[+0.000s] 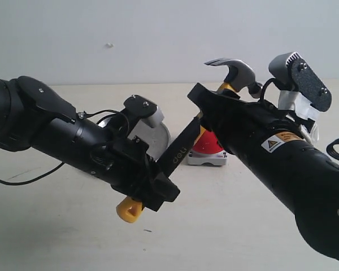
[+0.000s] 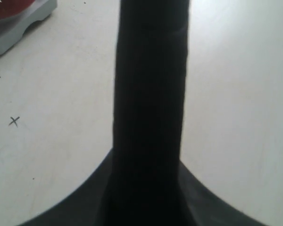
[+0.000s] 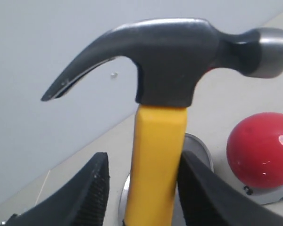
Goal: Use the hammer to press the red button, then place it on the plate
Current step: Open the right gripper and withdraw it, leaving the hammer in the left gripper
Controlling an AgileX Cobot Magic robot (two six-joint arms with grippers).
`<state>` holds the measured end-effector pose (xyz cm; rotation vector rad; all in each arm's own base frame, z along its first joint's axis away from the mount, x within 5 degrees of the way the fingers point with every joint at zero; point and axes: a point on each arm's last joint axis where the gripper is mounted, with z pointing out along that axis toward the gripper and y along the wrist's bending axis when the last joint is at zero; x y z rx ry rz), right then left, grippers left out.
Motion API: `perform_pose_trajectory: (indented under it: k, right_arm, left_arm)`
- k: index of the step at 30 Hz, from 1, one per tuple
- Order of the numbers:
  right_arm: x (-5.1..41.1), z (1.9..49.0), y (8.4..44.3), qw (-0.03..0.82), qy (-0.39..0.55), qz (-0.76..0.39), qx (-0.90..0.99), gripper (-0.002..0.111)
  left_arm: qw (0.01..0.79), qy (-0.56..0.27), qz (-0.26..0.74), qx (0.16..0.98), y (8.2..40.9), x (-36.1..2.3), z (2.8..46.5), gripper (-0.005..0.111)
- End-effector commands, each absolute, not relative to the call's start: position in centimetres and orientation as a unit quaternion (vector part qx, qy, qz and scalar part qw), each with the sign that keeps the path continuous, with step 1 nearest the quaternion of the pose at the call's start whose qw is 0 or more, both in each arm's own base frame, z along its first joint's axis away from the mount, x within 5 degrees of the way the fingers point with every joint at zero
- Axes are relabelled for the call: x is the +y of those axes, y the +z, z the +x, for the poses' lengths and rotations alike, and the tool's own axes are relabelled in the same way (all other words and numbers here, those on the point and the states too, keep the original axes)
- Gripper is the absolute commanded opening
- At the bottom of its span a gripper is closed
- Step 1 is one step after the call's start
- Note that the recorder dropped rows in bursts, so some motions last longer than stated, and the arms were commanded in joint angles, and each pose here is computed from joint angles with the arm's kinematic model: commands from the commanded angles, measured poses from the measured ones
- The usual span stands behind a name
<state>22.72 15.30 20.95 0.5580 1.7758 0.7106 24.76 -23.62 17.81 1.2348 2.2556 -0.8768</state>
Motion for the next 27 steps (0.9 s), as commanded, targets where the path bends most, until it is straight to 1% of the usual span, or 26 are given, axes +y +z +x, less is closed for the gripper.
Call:
perform_pose_trajectory:
  k: [1,8,14,20,23,25,27]
  right_arm:
    - [15.3,22.7,21.4,0.546,0.295,0.226,0.751,0.045]
    - [15.3,22.7,21.1,0.543,0.275,0.210,0.765,0.045]
    - [15.2,22.6,21.0,0.537,0.274,0.218,0.768,0.045]
    - [15.1,22.1,22.2,0.547,0.273,0.180,0.770,0.044]
    - [14.7,21.4,23.2,0.555,0.267,0.146,0.774,0.039]
    - [14.1,20.7,23.8,0.562,0.269,0.132,0.771,0.031]
    - [13.3,19.5,24.4,0.571,0.279,0.115,0.763,0.019]
  left_arm:
    - [0.228,-0.325,0.421,0.815,18.7,-23.9,25.3,0.000]
    - [0.232,-0.339,0.414,0.812,19.6,-24.4,25.6,0.000]
    - [0.233,-0.346,0.415,0.809,20.1,-24.6,25.8,0.000]
    - [0.233,-0.345,0.411,0.811,20.1,-24.6,25.8,0.000]
    - [0.235,-0.343,0.410,0.812,20.1,-24.6,25.9,0.000]
    - [0.237,-0.342,0.409,0.813,20.1,-24.6,25.9,0.000]
    - [0.237,-0.342,0.406,0.814,20.1,-24.5,25.9,0.000]
